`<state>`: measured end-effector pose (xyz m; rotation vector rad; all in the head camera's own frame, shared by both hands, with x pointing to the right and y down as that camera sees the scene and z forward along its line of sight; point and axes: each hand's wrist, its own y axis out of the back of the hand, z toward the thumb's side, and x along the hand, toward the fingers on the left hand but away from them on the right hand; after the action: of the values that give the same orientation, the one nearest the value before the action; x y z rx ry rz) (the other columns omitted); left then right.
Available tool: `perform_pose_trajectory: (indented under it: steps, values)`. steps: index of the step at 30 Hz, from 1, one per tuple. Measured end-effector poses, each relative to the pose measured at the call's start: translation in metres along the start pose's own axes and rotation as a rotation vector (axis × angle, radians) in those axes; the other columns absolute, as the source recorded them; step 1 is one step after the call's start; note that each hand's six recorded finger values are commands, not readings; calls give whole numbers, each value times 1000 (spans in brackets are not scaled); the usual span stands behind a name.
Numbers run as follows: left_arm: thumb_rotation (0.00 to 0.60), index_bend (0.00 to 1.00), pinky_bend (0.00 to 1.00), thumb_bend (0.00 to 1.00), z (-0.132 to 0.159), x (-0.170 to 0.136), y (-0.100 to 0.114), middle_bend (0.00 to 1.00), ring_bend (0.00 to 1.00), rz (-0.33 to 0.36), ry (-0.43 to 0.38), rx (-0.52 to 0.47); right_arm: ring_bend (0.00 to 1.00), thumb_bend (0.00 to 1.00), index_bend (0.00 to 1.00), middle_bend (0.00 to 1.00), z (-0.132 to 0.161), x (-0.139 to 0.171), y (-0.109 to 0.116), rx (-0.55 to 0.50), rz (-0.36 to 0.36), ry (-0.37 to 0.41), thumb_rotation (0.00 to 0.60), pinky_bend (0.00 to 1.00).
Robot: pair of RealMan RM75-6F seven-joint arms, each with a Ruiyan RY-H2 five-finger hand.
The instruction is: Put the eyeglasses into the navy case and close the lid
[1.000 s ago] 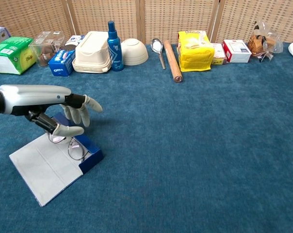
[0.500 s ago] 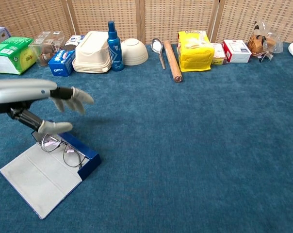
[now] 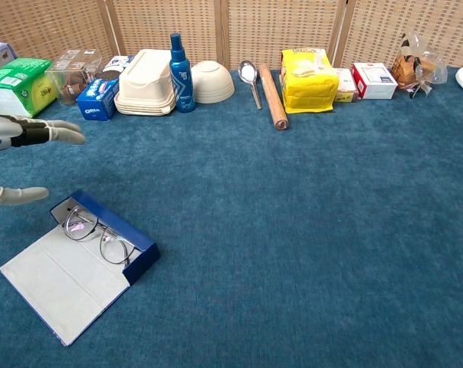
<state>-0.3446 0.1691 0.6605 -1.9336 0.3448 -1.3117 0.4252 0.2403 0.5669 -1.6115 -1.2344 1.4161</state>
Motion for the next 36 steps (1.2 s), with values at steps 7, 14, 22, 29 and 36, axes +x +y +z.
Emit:
perform_pose_trajectory:
  steps: [7,14,22,29,36]
  values:
    - [286,0,11,322,-16,-4,-4,0,0,53,64,96,268,267,167,321,2,-3,-2,-5,2,7,600,308]
    - [284,0,11,322,-22,9,-9,0,0,72,120,129,268,264,167,321,-2,-1,1,-6,-8,-5,600,308]
    - [279,0,4,322,-17,28,-16,0,0,59,128,198,269,267,166,321,-7,2,3,-8,-15,-18,600,308]
    - [280,0,0,322,-19,37,-26,0,0,32,131,256,269,266,165,321,-11,4,4,-10,-14,-31,600,308]
    - [281,0,0,322,-16,40,-33,0,0,12,117,277,269,266,164,322,-12,5,4,-12,-16,-34,600,309]
